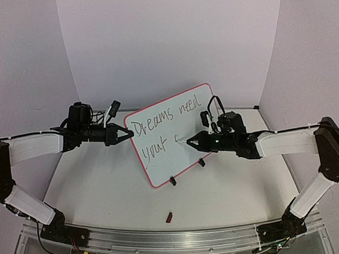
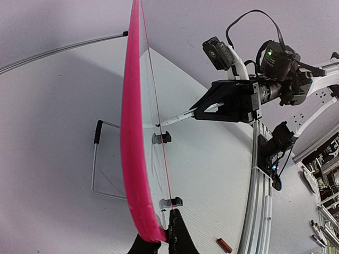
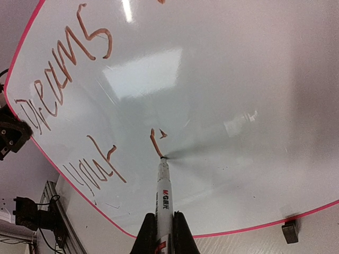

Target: Write a sentence on the whiteboard

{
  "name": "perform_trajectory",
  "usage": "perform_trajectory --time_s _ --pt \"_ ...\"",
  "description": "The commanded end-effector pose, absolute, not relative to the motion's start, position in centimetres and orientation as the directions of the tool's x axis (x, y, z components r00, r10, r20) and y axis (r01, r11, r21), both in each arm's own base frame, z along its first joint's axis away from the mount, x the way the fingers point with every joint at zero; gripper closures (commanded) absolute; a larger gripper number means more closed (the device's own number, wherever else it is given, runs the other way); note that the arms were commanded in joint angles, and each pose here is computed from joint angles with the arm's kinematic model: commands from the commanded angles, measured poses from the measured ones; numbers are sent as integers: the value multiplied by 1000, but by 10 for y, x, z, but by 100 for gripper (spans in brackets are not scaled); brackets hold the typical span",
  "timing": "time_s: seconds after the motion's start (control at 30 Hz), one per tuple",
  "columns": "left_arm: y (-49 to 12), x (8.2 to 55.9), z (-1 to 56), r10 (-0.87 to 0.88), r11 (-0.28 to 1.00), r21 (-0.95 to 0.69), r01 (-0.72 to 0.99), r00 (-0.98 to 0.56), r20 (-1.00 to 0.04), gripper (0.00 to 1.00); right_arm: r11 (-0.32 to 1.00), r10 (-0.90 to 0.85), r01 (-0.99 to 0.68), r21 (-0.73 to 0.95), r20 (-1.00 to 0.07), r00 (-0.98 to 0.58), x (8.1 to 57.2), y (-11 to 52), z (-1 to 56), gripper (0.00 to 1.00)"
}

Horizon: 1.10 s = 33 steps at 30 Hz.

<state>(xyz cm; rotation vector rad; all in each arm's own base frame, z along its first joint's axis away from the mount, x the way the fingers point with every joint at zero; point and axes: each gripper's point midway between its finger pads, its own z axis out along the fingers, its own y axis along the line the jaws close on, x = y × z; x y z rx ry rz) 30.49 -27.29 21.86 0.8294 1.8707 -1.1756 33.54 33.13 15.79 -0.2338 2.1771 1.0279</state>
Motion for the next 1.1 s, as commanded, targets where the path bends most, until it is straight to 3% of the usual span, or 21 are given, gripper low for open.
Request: perform_trajectory --time_s 0.0,0.37,1.07 --pt "-276 301 205 209 373 -344 861 -440 -873 100 721 170 -406 562 -711 -682 345 315 172 100" --pt "-275 300 205 208 373 -344 862 -439 -874 100 697 195 -457 553 -759 -621 344 314 214 100" --pt "-275 300 205 210 372 -342 863 -437 -875 100 697 181 -470 542 -767 -615 369 328 210 100"
